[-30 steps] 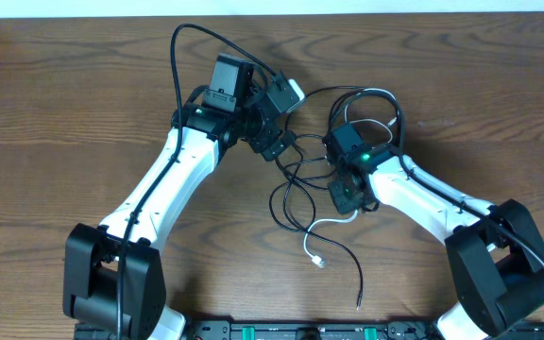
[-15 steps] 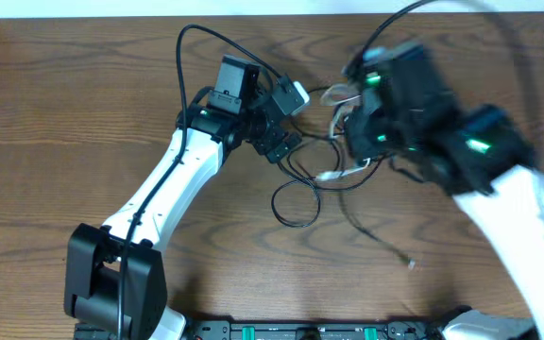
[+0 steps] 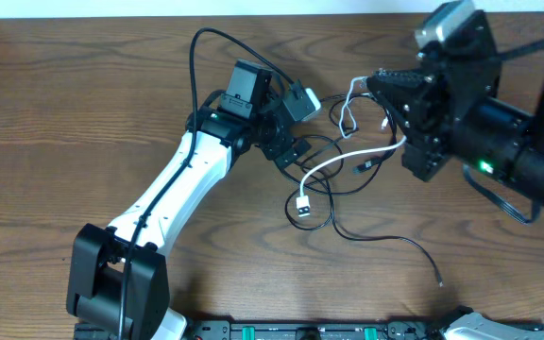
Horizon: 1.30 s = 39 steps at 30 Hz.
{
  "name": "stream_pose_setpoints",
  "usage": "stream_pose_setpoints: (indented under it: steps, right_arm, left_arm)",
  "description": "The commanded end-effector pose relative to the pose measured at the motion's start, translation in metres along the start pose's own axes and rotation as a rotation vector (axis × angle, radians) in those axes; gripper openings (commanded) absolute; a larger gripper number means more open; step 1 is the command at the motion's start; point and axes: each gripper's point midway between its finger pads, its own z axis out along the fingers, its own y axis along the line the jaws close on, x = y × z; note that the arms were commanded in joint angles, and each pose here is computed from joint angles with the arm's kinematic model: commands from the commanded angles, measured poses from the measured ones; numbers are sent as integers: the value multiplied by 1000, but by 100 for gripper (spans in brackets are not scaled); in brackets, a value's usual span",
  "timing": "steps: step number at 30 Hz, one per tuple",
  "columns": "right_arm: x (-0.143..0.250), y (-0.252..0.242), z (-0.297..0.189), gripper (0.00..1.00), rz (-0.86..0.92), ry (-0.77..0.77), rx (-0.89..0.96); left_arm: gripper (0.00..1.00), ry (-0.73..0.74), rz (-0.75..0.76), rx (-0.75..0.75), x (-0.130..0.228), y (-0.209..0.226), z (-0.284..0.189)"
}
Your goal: Untangle cables
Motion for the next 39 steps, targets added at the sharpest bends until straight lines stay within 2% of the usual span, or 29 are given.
stream_pose_setpoints:
  steps: [1,8,14,20,32,39]
  right_arm:
    - [-15,11,-20,1,-58,-63,-33]
    - [-33,21,-53,1,-83,-156,-40]
    - [-31,27,-78,1,-88,-178,-39]
    - [-18,28,-84,1,-75,-139,-41]
    - [-11,28,-83,1,-67,-107,-41]
    - [-6,21,-82,1,-60,-86,-1]
  left_arm:
    - [98,-27,5,25,-10,-11,-3]
    - [98,-57,37,47,-22,-22,1]
    - [98,-181,100,-108,-54,10,0]
    - [97,-232,120,-137,-63,21,16]
    - [98,-143,82,-25,-26,10,71]
    - [98,-174,93,113,-30,-22,77]
